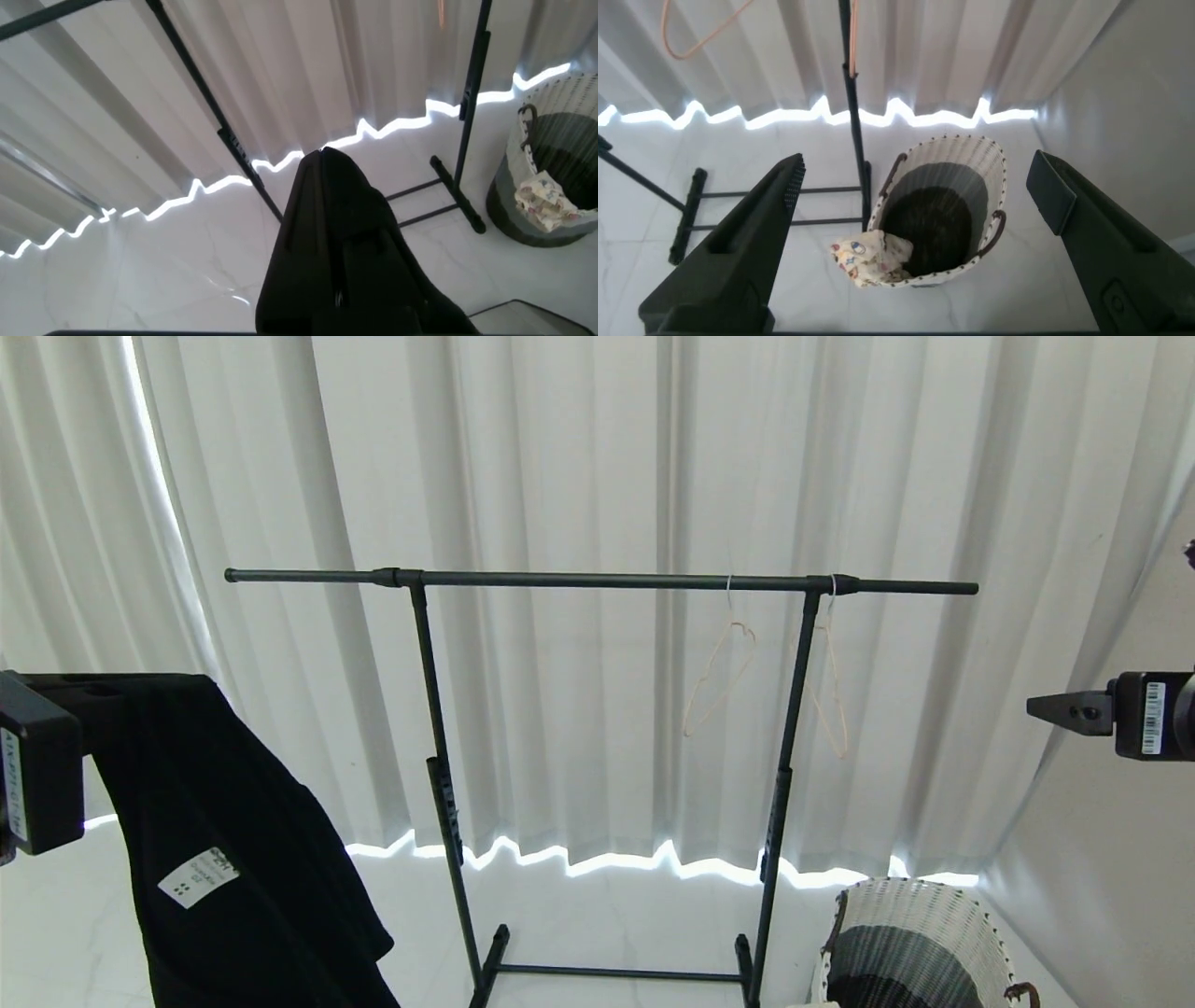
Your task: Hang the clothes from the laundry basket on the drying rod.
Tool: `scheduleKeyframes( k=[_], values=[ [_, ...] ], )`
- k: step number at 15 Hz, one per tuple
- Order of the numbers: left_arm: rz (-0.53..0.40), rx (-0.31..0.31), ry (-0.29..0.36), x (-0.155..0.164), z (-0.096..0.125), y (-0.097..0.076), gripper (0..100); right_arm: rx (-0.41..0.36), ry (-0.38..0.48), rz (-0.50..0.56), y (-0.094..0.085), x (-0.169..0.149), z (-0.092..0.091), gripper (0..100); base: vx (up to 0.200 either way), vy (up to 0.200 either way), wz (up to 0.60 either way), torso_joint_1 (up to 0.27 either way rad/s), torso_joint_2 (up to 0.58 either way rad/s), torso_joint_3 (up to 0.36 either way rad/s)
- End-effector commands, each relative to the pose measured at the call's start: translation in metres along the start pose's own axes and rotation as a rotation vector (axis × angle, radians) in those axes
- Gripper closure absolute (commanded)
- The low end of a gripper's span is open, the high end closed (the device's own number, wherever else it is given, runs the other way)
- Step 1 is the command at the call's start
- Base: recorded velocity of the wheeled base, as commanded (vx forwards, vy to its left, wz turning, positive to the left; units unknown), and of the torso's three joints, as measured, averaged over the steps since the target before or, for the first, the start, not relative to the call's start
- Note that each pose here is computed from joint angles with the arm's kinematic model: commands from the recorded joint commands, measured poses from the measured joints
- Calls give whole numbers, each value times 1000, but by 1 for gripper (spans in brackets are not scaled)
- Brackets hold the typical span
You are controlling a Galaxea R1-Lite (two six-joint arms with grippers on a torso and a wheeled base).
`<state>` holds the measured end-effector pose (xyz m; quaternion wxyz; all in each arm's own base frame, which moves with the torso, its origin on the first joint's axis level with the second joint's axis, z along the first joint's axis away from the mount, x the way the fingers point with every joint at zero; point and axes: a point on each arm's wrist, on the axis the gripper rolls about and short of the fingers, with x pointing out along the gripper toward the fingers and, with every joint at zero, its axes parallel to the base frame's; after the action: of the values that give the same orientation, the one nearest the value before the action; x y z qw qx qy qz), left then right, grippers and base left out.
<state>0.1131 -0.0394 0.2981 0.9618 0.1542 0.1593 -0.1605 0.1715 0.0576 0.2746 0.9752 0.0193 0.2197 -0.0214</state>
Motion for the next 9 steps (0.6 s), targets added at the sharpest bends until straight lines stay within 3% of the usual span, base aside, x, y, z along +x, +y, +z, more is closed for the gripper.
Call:
scheduleKeyframes(
  k=[1, 4, 7, 9],
  values=[
    [1, 0, -1, 1, 0, 0, 100, 0, 0, 2, 0, 0, 0, 0, 0, 0, 0, 163, -344, -188],
    [13, -3, -52, 7, 2, 0, 100, 3, -7, 3, 0, -1, 0, 0, 0, 0, 0, 54, -116, -72],
    [15, 4, -59, 9, -1, -1, 100, 5, -17, 4, 0, -2, 1, 0, 0, 0, 0, 0, 0, 0],
    [19, 1, -61, 9, 0, 0, 100, 13, -41, 12, 0, -2, 4, 0, 200, 0, 0, 5, 5, 2]
  ],
)
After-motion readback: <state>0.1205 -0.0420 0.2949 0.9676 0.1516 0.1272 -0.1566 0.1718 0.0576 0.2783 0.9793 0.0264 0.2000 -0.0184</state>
